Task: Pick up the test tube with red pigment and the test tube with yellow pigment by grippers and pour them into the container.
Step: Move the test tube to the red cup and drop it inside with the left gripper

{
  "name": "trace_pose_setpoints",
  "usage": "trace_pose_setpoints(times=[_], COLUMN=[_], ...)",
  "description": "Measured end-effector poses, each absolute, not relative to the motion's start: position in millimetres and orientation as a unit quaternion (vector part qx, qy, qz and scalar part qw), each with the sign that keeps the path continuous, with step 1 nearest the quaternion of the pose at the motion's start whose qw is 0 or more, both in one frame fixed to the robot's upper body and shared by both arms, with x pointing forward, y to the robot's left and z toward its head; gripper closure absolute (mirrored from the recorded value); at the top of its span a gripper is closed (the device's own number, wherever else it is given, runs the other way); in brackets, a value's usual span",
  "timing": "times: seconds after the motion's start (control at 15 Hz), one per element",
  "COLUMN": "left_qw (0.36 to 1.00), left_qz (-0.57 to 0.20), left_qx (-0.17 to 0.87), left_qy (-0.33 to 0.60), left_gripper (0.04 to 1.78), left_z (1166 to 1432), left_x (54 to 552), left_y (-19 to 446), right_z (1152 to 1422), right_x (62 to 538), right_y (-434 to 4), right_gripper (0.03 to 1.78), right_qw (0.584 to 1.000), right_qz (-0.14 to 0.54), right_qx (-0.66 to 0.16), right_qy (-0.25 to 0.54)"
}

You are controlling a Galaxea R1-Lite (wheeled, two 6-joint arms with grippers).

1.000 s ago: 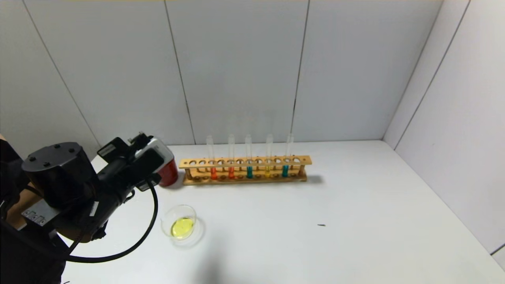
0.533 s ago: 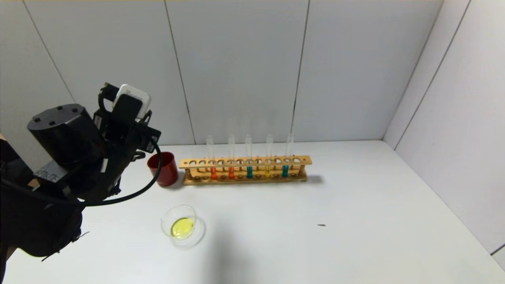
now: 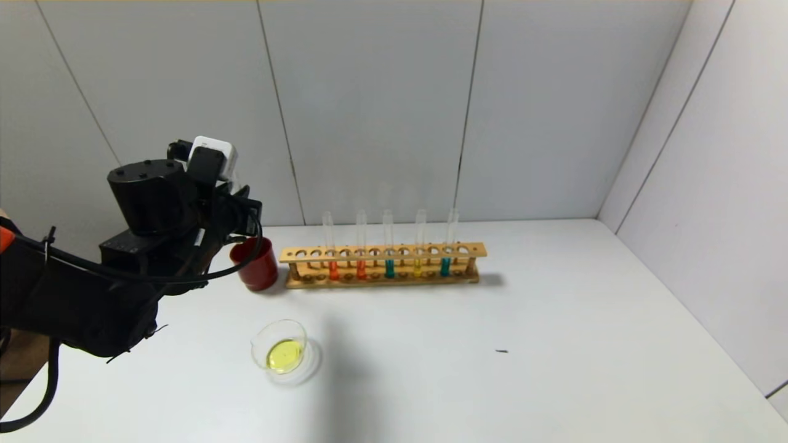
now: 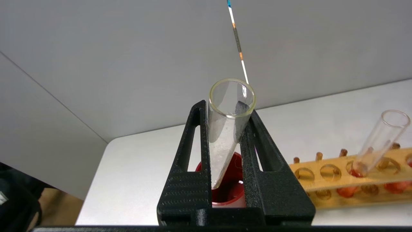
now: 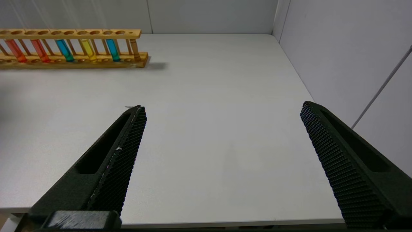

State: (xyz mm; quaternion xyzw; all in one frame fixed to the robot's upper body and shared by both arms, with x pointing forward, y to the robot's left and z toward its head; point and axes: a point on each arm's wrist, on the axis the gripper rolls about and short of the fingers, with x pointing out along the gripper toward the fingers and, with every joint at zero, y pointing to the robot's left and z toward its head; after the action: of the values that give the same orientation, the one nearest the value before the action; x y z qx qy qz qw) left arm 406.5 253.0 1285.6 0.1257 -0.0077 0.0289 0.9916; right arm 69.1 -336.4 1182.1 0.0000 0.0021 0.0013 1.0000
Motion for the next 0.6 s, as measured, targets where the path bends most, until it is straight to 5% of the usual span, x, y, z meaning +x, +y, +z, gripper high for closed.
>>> trace_pose_setpoints(times=[0.6], left_qw=[0.997], left_qz=[0.022], left_qx=[0.076], left_qy=[0.018], left_gripper=[1.50], left_z=[1246], left_x=[437], left_y=[262], right_z=[1182], right_x=[69], right_y=[-336], right_gripper=[0.06], right_qw=[1.000], right_qz=[0.001], right_qx=[0.000], right_qy=[0.002])
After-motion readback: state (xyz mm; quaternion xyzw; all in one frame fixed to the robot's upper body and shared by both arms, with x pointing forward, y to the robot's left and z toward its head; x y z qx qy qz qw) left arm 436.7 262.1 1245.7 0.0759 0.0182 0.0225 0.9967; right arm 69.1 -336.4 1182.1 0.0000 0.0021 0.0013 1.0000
